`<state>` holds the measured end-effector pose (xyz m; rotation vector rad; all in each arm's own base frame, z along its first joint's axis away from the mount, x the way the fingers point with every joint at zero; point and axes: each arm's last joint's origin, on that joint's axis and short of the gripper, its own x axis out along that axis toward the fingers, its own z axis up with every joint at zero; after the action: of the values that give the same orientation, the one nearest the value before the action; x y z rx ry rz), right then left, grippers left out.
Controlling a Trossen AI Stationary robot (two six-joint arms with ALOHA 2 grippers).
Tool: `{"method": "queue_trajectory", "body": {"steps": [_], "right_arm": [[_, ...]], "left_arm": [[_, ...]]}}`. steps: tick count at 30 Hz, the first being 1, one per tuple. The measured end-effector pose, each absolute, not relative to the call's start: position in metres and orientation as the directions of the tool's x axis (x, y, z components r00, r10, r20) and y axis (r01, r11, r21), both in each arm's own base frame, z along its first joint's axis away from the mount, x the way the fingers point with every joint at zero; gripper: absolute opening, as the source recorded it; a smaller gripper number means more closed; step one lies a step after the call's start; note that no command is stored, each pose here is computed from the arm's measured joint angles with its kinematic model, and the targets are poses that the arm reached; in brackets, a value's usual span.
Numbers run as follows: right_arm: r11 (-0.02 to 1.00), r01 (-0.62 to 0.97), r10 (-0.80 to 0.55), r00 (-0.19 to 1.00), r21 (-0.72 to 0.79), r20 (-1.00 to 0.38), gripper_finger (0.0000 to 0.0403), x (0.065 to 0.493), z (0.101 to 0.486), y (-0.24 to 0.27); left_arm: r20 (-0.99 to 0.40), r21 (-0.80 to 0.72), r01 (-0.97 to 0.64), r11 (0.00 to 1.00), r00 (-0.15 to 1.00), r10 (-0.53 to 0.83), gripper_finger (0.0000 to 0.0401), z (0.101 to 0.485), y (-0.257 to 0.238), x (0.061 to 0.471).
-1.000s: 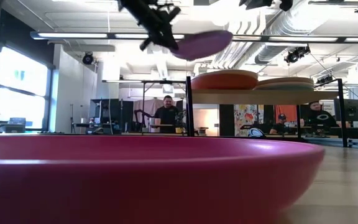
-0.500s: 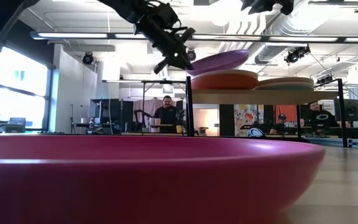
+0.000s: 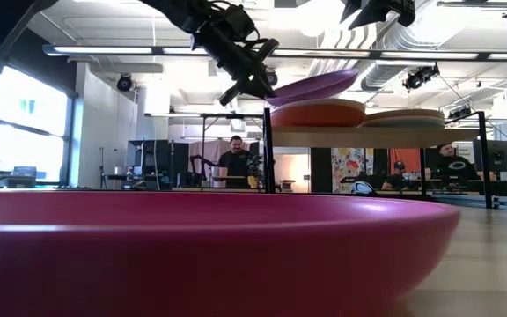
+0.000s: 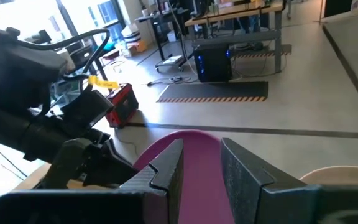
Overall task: Place and stack plates onto a shelf
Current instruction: Stack the violet plate on top of the white plate on the shelf
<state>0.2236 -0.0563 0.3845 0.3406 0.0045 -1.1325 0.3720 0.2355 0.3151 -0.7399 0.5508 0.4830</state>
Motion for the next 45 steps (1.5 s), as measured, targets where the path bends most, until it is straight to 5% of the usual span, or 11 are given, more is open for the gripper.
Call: {"method": "queue_trajectory", "body": {"steps": [25,45], "right_arm": [[0.382,0.892,-0.882,0.430,0.241,-0.193,0.0089,0.2229,0.3821,-0.0561],[0.382,0.892,-0.882,0.429,0.240,-0.193,0.0089,0.2229,0.3820,-0.0561]], "left_arm": [[-0.628,-0.472,-0.592,0.653,0.746,0.223,0.0008,0.3146,0.2324,0.3736],[-0.577,-0.501,-0.573,0.649,0.780,0.242,0.0065,0.3196,0.2343,0.3768]]}}
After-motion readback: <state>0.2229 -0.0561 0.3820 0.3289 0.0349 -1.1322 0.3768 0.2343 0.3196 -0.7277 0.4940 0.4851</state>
